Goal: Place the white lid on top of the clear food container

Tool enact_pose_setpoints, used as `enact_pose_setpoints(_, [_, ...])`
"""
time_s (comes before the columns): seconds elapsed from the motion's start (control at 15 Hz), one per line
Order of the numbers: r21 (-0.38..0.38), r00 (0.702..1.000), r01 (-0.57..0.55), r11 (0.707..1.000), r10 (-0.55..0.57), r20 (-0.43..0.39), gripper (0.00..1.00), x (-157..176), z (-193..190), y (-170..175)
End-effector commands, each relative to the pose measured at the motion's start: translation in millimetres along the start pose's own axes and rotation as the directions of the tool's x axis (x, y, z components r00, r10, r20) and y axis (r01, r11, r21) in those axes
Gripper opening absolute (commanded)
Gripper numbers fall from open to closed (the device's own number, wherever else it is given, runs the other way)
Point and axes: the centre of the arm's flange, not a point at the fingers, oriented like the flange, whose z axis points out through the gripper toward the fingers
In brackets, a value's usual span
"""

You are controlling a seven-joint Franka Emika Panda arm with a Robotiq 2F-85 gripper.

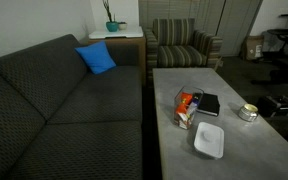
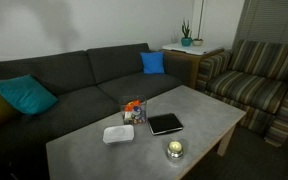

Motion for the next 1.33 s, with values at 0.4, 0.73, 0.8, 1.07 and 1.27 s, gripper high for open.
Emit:
enact_pose_setpoints(0.4, [-0.07,0.975,0.208,0.976,-0.201,0.097,1.0,38,34,2])
enact_pose_setpoints(0.73, [-0.064,0.89,0.424,0.903,-0.403,0.215,1.0,92,85,1])
enact_pose_setpoints(0.8, [-0.053,0.867,0.461,0.886,-0.437,0.24,1.0,105,99,0])
enact_pose_setpoints(1.07, [-0.025,0.839,0.495,0.868,-0.471,0.273,1.0,105,124,-2])
enact_pose_setpoints(1.27, [-0.019,0.831,0.495,0.869,-0.467,0.301,1.0,115,138,-1])
